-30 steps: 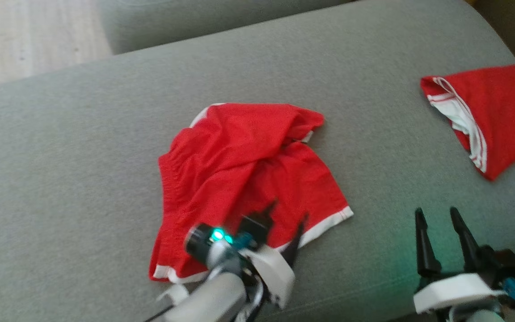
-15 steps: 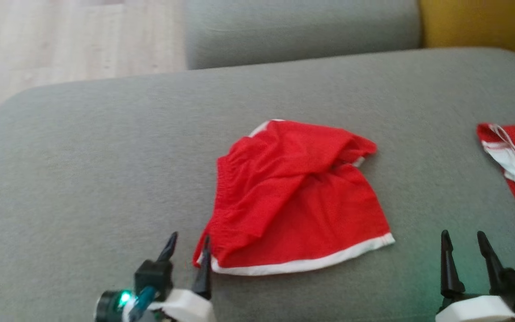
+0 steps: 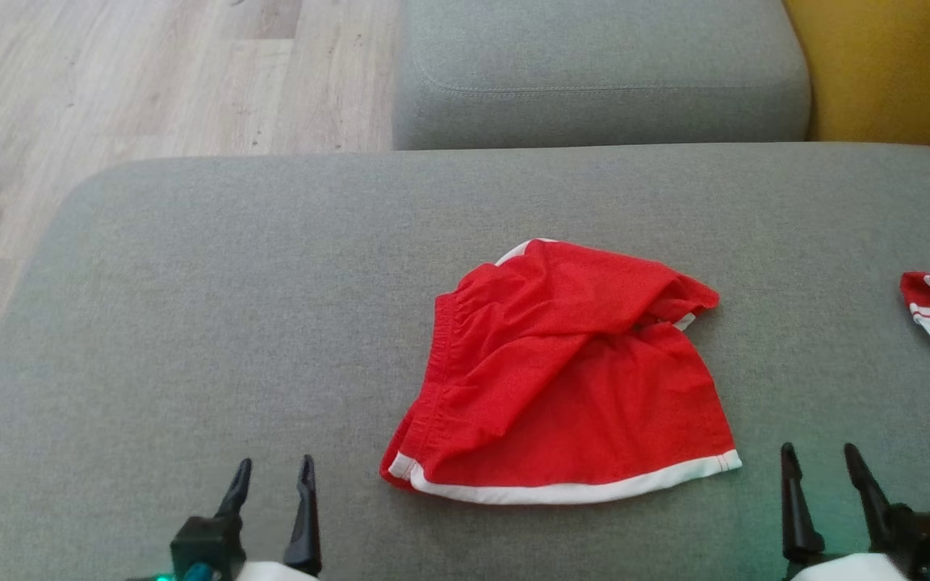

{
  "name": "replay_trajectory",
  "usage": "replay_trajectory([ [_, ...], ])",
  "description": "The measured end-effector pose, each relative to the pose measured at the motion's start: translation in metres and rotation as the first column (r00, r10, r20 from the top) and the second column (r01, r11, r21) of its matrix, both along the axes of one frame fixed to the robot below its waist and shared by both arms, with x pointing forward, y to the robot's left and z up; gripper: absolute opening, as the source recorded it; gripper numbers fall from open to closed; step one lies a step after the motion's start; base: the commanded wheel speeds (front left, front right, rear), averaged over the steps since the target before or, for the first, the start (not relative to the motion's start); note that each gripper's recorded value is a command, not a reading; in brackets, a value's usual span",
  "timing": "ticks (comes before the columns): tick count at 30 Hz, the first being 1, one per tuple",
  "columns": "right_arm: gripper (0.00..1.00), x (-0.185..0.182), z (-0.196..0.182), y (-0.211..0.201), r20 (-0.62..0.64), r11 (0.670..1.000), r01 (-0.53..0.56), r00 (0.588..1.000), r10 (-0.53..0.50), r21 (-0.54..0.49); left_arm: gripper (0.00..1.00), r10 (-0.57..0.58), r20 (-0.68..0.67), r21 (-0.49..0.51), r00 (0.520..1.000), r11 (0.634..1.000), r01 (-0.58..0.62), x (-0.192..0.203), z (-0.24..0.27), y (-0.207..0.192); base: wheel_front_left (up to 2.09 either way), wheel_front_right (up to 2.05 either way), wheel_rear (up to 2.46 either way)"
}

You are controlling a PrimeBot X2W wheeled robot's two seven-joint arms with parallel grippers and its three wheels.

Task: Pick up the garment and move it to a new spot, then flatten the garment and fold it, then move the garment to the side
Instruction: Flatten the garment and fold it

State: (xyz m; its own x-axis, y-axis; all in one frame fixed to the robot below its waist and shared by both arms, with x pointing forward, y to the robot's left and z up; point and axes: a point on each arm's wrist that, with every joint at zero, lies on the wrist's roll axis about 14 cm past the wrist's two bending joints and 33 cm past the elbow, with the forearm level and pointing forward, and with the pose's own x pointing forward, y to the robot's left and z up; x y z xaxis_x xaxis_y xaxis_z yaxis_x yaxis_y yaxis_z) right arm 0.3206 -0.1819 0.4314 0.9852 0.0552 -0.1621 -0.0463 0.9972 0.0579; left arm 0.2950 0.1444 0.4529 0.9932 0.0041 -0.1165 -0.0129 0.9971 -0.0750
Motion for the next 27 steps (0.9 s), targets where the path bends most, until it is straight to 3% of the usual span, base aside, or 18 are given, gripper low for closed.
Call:
replay_trajectory([
  [27, 1.00, -0.003, -0.004, 0.015, -0.014, 0.999, -0.046, 0.999, 0.046, 0.007, 1.00, 0.019, -0.002, 0.000, 1.000, 1.000, -0.019, 0.000, -0.006, 0.011, 0.00, 0.00, 0.00],
])
